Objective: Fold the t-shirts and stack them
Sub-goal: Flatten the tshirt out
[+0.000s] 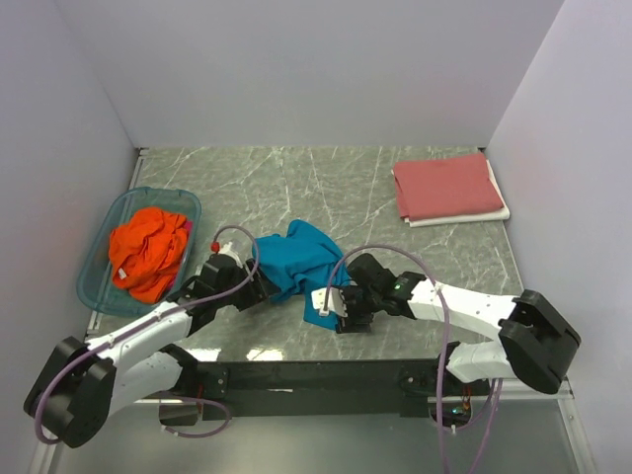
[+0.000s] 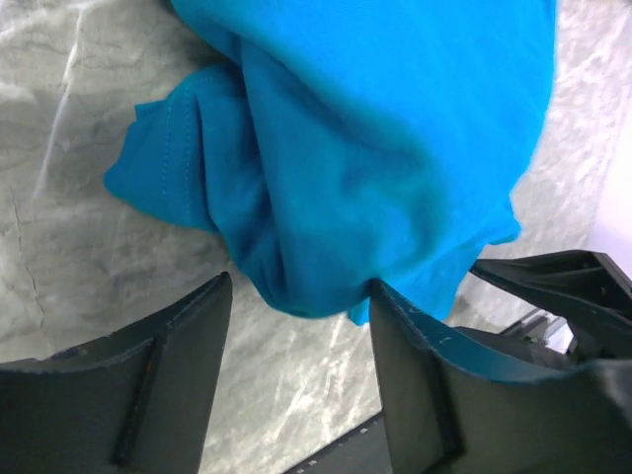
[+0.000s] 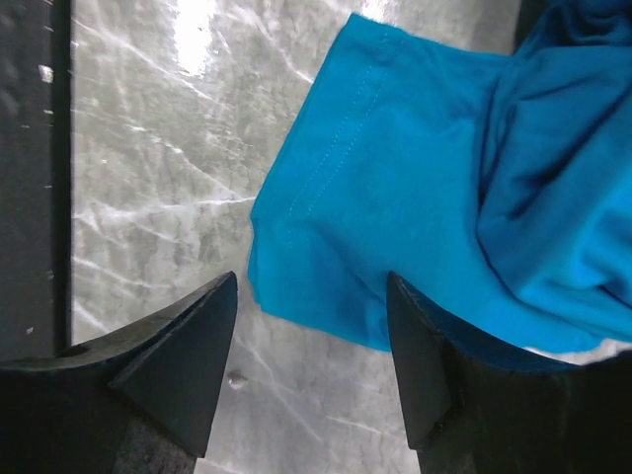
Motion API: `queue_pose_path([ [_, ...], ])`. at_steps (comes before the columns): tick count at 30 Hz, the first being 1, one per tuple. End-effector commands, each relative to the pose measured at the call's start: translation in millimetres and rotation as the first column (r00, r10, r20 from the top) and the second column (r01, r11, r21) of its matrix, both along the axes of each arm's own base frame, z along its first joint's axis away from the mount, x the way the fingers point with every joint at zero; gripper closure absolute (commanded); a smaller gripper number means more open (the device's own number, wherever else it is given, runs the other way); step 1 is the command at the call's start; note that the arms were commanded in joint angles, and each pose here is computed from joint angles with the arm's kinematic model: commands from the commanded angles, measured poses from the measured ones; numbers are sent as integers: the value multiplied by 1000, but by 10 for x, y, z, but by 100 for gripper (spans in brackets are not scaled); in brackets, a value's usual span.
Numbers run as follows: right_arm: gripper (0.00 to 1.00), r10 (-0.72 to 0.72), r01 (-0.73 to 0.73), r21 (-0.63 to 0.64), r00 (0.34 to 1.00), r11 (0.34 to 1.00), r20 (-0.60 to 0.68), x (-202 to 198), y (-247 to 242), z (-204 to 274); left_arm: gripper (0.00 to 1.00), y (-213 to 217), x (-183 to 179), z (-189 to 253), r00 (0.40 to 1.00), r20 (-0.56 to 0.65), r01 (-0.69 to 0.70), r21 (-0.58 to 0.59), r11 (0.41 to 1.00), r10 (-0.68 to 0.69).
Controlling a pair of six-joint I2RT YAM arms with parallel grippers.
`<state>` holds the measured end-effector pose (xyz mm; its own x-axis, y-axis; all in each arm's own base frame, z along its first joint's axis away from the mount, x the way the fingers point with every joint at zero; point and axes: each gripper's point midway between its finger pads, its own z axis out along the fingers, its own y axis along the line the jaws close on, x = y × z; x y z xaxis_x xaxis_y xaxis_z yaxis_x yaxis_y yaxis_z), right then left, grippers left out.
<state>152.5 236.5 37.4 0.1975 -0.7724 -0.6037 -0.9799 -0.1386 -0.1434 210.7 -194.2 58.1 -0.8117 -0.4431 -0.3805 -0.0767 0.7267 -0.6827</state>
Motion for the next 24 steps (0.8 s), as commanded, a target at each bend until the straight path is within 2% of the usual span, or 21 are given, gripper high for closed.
queue_pose_path([
  [1, 32, -8, 8, -8, 998, 1000, 68, 125, 81, 11, 40, -97, 96, 71, 999, 33, 5, -31, 1000, -4],
  [3, 33, -5, 7, -25, 998, 1000, 68, 110, 79, -32, 47, -107, 131, 44, 1000, 27, -1, -25, 1000, 2],
  [5, 34, -5, 7, -35, 998, 999, 66, 97, 79, -61, 49, -126, 163, 45, 999, 32, -5, -26, 1000, 6],
  [8, 41, 1, 3, -59, 998, 998, 60, 75, 77, -112, 52, -145, 200, 25, 1000, 30, -8, -15, 1000, 8],
  [14, 69, 17, -14, -103, 999, 995, 28, 20, 78, -159, 54, -136, 304, 18, 999, 50, -17, 23, 1000, 16],
  [15, 82, 19, -17, -109, 1000, 994, 18, 9, 76, -133, 54, -148, 328, 45, 998, 60, -14, 26, 1000, 12],
  [18, 98, 18, -16, -90, 999, 996, 28, 26, 106, 24, 61, -154, 394, 136, 995, 99, -5, 39, 999, 1],
  [20, 100, 3, 2, -58, 997, 998, 78, 115, 134, 242, 69, -149, 408, 179, 993, 117, 7, 55, 998, -13],
  [24, 100, -6, 16, -86, 993, 996, 118, 232, -49, 652, 83, -80, 507, 447, 979, 205, -10, 94, 996, -10],
])
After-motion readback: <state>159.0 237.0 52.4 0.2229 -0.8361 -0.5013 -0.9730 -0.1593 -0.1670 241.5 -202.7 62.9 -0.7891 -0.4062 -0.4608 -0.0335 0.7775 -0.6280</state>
